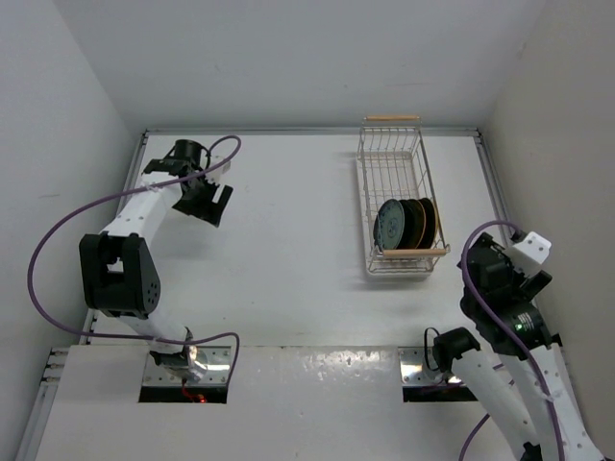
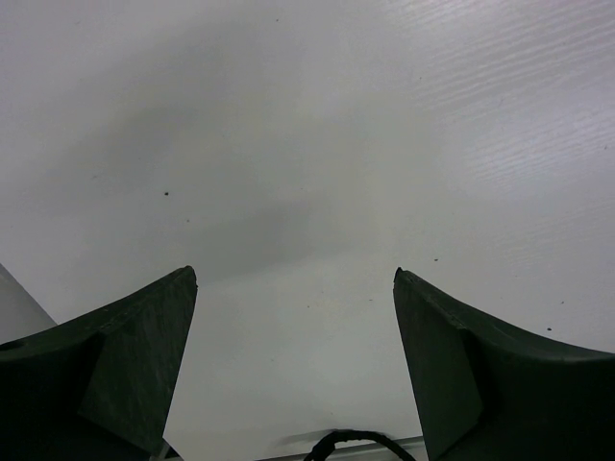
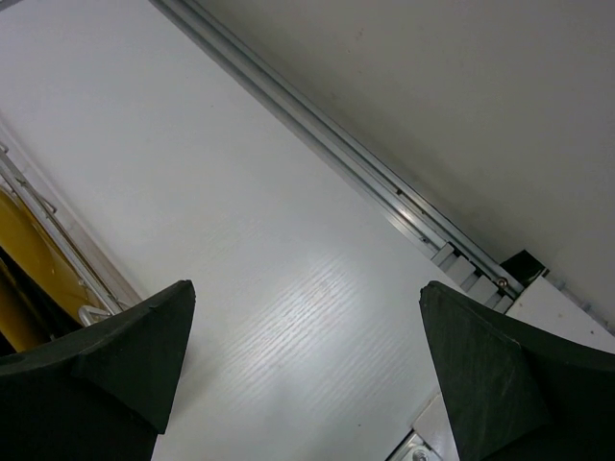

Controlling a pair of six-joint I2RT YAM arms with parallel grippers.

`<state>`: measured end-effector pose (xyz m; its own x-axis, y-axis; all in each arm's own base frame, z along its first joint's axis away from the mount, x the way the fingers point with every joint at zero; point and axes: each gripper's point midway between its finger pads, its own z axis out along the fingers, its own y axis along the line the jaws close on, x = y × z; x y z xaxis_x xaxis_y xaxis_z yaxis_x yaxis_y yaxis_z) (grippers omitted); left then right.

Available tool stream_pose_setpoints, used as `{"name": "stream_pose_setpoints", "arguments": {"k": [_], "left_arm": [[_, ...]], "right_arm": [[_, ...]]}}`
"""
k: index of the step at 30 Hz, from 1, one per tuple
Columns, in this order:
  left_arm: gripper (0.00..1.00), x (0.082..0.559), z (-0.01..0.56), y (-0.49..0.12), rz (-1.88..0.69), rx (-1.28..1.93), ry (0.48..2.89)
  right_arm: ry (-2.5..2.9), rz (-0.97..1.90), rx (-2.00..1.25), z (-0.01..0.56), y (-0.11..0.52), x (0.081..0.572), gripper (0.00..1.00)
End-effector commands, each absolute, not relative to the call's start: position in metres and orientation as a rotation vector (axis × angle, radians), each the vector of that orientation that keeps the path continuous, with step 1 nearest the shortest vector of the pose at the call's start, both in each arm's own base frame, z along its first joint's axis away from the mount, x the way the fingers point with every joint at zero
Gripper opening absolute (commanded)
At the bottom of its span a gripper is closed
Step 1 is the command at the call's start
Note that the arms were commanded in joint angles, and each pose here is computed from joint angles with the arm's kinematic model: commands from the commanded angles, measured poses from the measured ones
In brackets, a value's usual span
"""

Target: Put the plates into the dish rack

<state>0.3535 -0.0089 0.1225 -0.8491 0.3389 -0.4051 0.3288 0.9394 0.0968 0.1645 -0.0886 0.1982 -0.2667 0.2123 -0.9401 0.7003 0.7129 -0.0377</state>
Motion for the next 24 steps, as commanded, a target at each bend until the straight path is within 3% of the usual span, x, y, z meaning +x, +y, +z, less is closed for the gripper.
{"name": "stream_pose_setpoints", "arguments": {"k": [1, 24], "left_arm": [[0.88, 0.3601, 0.1264, -0.0100, 0.053, 0.470, 2.653], [0.88, 0.3601, 0.1234, -0.0117, 0.061, 0.481, 2.661]], "right_arm": [[1.762, -0.551, 0.772, 0.2071, -0.0946, 0.1587, 0.99], [1.766, -0.648, 0.774, 0.2079, -0.1006, 0.1598, 0.99]]}}
